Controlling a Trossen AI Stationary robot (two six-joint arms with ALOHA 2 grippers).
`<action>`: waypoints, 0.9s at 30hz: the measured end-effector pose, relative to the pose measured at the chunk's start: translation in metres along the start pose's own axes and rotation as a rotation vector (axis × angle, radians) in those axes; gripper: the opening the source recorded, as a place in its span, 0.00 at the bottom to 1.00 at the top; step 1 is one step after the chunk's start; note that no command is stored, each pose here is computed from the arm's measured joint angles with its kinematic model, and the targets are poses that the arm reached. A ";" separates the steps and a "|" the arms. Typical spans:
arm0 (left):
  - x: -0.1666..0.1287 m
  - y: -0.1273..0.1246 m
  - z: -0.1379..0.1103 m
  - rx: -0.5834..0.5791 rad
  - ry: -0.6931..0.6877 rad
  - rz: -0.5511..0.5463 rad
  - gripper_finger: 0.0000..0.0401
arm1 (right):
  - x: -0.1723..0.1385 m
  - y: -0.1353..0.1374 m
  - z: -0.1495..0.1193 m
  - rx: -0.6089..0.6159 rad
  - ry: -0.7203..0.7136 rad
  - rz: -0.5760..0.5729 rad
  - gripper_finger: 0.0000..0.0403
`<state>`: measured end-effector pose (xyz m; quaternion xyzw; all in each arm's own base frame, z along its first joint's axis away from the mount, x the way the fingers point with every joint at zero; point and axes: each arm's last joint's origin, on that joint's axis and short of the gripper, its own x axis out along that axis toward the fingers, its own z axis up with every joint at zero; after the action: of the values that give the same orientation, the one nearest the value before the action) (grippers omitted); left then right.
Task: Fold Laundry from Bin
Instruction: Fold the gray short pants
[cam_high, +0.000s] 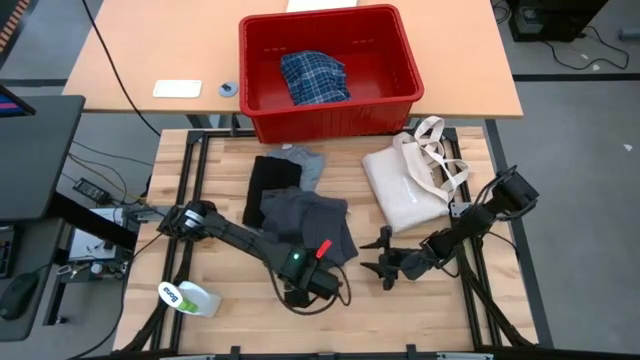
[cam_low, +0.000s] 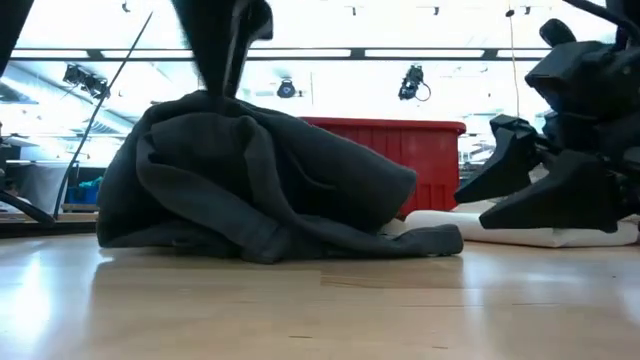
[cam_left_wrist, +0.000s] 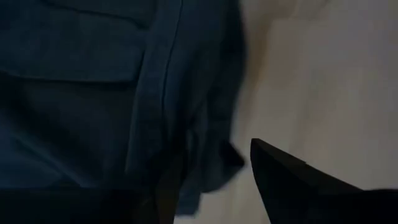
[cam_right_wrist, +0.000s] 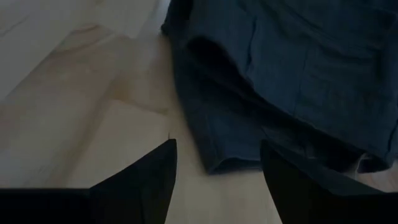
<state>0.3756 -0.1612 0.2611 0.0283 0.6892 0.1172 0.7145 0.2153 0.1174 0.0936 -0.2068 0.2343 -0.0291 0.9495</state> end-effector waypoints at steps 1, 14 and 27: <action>-0.006 0.002 0.002 -0.019 -0.009 -0.032 0.48 | 0.001 0.000 0.000 0.010 0.001 -0.003 0.59; 0.004 -0.034 0.057 0.193 -0.438 -0.130 0.50 | 0.007 -0.008 -0.002 0.112 0.012 -0.036 0.59; 0.045 -0.036 0.060 0.353 -0.322 0.163 0.50 | 0.008 -0.006 -0.003 0.143 0.013 0.069 0.59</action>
<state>0.4405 -0.1795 0.2125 0.2264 0.5716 0.0465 0.7873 0.2218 0.1093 0.0904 -0.1300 0.2446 -0.0143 0.9608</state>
